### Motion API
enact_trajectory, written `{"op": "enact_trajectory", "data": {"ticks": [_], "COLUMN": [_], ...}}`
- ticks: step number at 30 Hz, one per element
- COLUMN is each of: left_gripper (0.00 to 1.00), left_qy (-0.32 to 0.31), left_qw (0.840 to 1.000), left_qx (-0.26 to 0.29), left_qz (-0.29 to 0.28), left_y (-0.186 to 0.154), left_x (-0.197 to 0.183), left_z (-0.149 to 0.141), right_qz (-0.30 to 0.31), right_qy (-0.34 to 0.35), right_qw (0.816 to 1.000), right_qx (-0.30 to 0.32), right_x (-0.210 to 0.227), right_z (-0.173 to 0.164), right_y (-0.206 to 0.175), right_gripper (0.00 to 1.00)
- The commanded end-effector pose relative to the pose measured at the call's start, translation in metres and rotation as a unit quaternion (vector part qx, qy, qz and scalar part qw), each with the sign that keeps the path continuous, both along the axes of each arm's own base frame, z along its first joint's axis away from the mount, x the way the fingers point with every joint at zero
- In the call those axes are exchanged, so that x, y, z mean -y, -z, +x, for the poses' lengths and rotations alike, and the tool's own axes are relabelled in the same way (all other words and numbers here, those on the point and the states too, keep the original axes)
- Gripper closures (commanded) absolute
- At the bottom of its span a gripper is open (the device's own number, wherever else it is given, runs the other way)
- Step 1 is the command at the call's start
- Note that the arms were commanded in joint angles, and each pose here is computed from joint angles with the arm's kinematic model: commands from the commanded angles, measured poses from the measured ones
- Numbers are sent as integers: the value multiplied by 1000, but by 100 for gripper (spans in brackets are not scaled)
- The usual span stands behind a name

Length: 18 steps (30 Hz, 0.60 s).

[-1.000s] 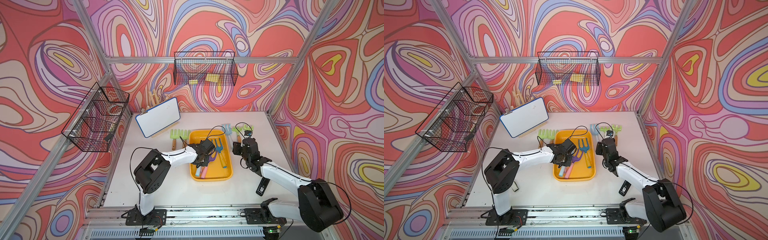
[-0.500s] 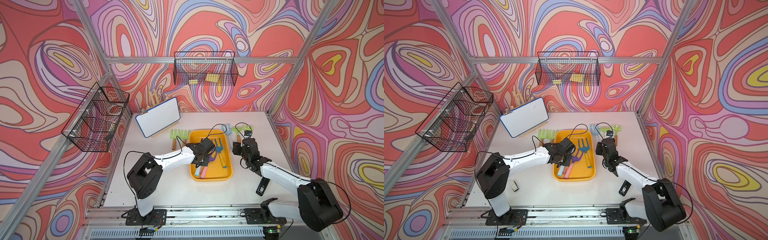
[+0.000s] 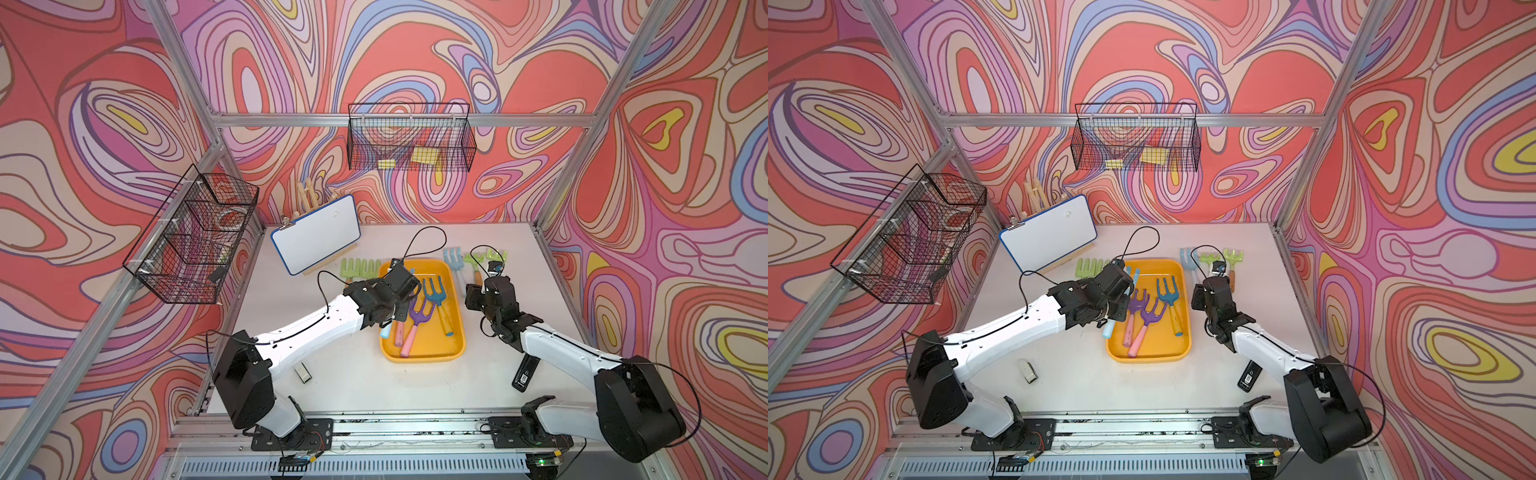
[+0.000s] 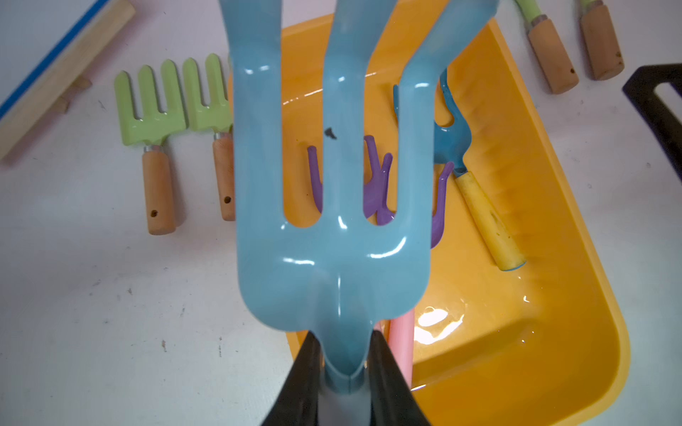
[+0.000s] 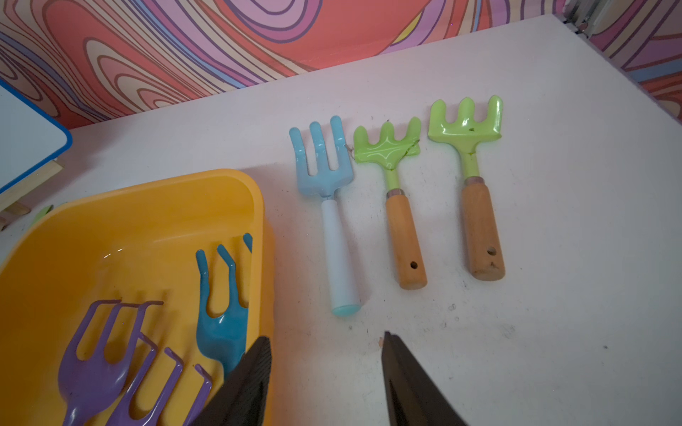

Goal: Take the hand rake out of the storage box
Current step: Pick up the rake from the storage box, then place the rake at the center of the board.

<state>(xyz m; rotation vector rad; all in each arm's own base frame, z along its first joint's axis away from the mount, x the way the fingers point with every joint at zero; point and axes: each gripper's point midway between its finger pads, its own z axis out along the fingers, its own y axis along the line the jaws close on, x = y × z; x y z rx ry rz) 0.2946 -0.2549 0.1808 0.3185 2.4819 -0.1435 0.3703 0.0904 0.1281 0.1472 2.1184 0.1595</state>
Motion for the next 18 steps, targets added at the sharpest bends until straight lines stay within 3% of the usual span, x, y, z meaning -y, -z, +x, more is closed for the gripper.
{"op": "enact_trajectory", "data": {"ticks": [1, 18], "left_gripper": [89, 91], "left_qy": [-13, -82], "left_qw": [999, 994], "left_qx": [9, -2], "left_qz": [51, 70], "left_y": [0, 38], "left_x": [-29, -117], "left_z": [-6, -21], "right_qz": [2, 3], "right_qy": [-7, -12], "right_qw": [1000, 1000], "right_qx": [1, -1], "right_x": [-5, -7], "right_z": [5, 6], "right_y": [-4, -3], "right_gripper": [47, 49]}}
